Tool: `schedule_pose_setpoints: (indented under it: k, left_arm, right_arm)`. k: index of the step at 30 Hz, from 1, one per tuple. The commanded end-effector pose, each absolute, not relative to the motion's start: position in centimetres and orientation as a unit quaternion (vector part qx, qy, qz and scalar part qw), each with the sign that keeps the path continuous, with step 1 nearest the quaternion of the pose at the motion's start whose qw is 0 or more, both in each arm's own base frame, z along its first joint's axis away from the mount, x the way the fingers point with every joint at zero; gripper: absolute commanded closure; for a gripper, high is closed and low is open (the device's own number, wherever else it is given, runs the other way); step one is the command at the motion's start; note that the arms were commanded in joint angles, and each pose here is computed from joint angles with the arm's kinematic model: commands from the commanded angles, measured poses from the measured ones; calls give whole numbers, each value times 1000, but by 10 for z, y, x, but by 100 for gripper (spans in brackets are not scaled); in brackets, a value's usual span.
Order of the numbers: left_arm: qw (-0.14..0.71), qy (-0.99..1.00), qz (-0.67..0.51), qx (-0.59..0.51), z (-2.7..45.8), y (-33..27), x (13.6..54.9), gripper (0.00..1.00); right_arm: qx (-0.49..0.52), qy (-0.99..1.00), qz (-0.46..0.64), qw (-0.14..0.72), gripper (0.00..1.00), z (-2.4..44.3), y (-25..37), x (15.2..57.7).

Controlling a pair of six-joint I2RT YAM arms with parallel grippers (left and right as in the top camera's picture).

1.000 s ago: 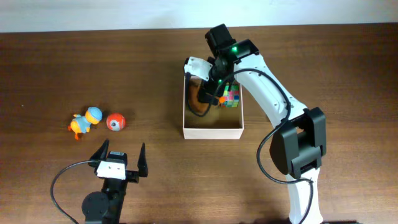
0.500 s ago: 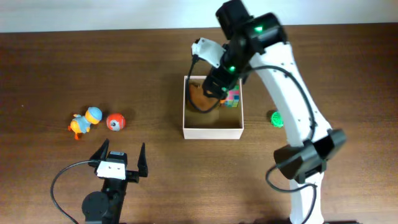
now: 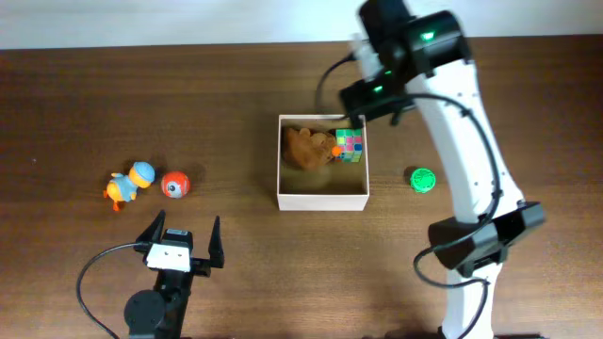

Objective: Pack container
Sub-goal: 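Raise the right gripper and move it over the green spiky ball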

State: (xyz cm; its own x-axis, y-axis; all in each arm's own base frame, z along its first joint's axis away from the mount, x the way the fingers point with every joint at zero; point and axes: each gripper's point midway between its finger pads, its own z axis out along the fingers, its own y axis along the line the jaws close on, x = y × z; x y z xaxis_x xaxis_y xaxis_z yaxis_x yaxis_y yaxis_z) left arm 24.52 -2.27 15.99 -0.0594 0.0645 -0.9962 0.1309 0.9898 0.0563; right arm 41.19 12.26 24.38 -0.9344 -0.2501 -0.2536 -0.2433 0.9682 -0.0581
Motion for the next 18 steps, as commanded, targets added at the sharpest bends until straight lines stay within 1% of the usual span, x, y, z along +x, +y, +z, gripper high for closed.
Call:
schedule_pose_setpoints:
  k: [1, 6, 12, 18]
  left_arm:
    - [683, 726, -16, 72, 160, -21, 245, 1]
    - [683, 726, -16, 72, 160, -21, 245, 1]
    - [683, 726, -16, 72, 160, -21, 245, 1]
    - [683, 726, -16, 72, 160, -21, 245, 1]
  right_arm:
    - [27, 989, -53, 138, 1, 243, 79, 420]
    - [97, 987, -71, 108, 1, 226, 51, 418]
    - [107, 989, -94, 26, 1, 180, 33, 399]
    - [116, 988, -102, -13, 1, 144, 24, 391]
